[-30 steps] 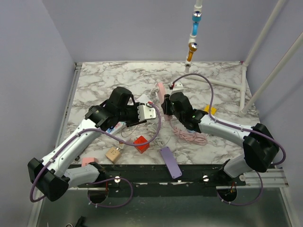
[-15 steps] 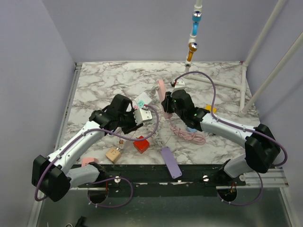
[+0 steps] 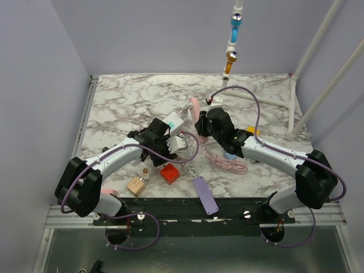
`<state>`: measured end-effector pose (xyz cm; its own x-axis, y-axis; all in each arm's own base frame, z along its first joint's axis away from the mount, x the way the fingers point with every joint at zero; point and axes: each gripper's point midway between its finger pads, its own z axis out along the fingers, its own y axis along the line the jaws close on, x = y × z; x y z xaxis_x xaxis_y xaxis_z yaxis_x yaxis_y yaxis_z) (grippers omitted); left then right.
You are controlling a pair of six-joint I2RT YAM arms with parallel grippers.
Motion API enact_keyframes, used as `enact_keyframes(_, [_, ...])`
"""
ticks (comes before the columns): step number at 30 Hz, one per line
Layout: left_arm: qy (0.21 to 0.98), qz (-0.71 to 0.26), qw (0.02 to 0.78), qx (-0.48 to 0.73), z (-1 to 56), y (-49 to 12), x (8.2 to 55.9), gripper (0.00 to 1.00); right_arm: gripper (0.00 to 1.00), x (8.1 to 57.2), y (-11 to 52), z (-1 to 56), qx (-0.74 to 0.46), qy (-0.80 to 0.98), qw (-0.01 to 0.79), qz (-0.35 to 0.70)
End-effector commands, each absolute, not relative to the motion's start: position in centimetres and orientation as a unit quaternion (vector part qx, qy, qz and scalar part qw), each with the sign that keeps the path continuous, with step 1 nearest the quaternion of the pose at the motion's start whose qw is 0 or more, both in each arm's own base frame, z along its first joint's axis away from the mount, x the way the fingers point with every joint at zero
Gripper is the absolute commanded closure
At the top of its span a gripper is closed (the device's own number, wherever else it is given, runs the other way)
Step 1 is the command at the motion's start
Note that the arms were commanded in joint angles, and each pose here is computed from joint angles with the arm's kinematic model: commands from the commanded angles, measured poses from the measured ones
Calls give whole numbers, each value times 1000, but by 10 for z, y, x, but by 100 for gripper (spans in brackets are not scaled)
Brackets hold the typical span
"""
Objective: Pull the plug off the socket
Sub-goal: Place the plug at the center of the board, then remove the plug from the socket.
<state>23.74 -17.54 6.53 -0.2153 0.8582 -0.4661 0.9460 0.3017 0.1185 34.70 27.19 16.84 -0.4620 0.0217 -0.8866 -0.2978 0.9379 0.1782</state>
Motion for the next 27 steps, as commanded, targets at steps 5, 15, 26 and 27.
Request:
enact_keyframes(5, [771, -96, 273, 567, 81, -187, 249, 2, 99, 352, 281, 226, -61, 799, 559, 213])
enact_keyframes(15, [758, -127, 367, 525, 208, -193, 269, 1, 99, 350, 289, 232, -82, 794, 558, 228])
enact_keyframes(26, [773, -146, 413, 459, 262, -189, 313, 1, 99, 341, 309, 247, -132, 782, 547, 269])
enact_keyframes(27, [770, -152, 414, 462, 260, -192, 315, 1, 100, 340, 310, 247, -135, 783, 544, 270])
